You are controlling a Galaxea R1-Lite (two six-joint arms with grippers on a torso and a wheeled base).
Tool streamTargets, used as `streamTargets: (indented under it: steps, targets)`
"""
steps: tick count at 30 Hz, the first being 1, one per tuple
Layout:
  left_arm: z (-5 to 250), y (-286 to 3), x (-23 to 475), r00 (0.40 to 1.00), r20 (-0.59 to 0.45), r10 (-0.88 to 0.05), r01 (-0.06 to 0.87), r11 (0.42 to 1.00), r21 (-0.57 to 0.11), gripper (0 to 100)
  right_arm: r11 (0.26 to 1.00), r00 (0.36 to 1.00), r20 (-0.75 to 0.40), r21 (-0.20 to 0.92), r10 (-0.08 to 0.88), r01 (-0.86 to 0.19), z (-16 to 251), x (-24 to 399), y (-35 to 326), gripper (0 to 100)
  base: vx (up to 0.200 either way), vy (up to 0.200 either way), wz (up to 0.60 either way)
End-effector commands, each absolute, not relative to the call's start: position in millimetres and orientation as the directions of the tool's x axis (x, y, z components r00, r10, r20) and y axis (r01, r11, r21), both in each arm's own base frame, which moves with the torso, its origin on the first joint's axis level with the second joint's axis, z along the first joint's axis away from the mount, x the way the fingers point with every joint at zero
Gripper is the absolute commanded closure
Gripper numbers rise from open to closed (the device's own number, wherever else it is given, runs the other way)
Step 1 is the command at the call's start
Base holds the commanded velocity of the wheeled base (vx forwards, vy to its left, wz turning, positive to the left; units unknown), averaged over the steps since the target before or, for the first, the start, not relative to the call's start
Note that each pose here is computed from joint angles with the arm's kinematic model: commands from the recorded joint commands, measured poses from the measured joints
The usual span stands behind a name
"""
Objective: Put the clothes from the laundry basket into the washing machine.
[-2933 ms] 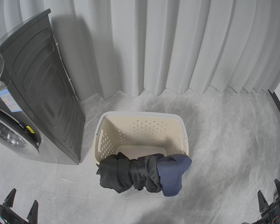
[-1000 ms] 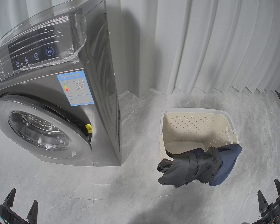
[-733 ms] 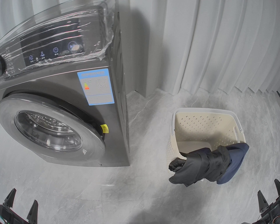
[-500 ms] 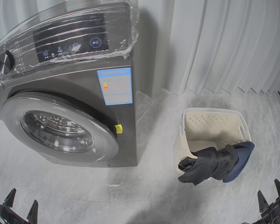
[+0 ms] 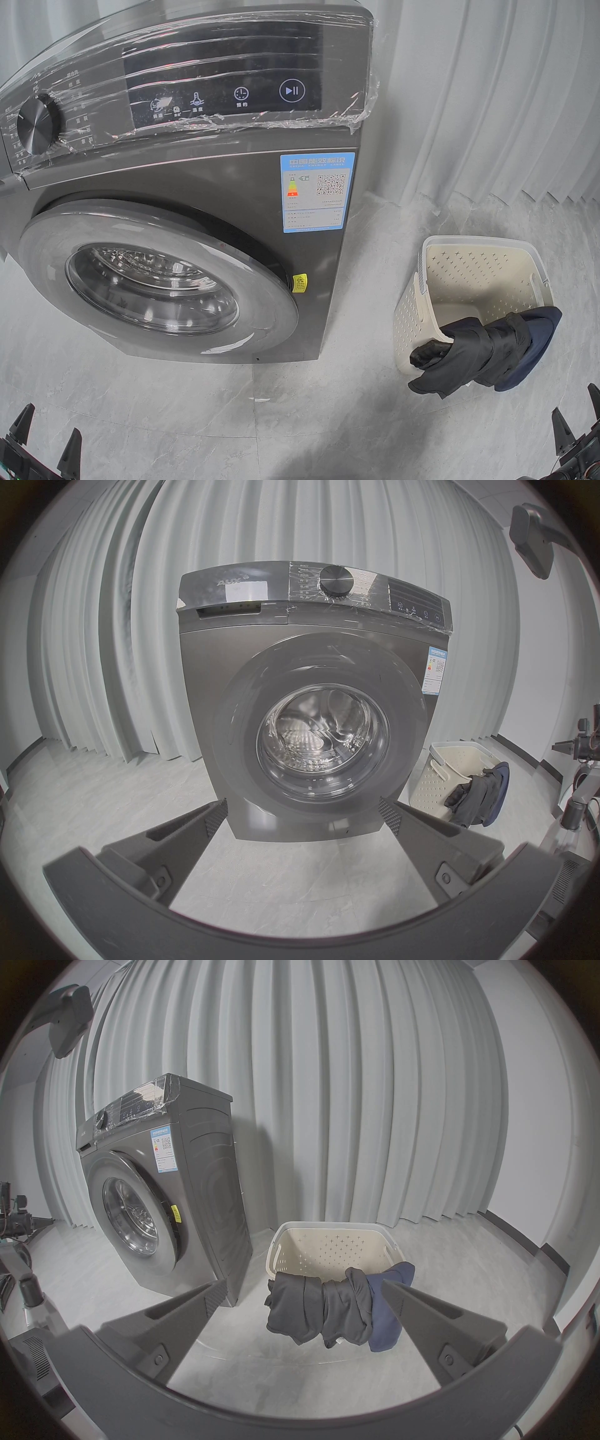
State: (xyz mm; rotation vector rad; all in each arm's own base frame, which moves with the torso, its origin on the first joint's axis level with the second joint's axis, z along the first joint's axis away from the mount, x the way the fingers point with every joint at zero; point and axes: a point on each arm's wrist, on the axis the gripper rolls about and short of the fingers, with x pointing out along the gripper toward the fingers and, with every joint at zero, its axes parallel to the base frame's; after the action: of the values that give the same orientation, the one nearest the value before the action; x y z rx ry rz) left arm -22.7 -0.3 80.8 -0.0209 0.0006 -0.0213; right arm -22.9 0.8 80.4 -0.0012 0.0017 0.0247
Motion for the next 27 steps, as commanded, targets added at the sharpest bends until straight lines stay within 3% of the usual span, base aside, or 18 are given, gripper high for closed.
streamTargets:
  steps: [1,3,21,27]
  targets:
    - [76.0,-0.3,-22.7,1.0,-0.002,-0.021,0.021,1.0,-0.021,0,1.0,1.0,-0.002,-0.001,0.025,-0.025,75.6,-22.9,0.8,0,0.0,0.0,0.0]
    - [76.0,-0.3,-22.7,1.0,-0.002,-0.021,0.021,1.0,-0.021,0,1.0,1.0,-0.003,-0.001,0.025,-0.025,75.4,-22.9,0.8,0,0.0,0.0,0.0]
    - [76.0,-0.3,-22.7,1.0,-0.002,-0.023,0.023,1.0,-0.022,0,1.0,1.0,-0.003,-0.001,0.025,-0.025,75.4,-22.9,0.8,0,0.0,0.2,0.0]
    - [76.0,-0.3,-22.7,1.0,-0.002,-0.021,0.021,1.0,-0.021,0,1.0,1.0,-0.002,0.0,0.023,-0.023,75.6,-22.9,0.9,0,0.0,0.0,0.3]
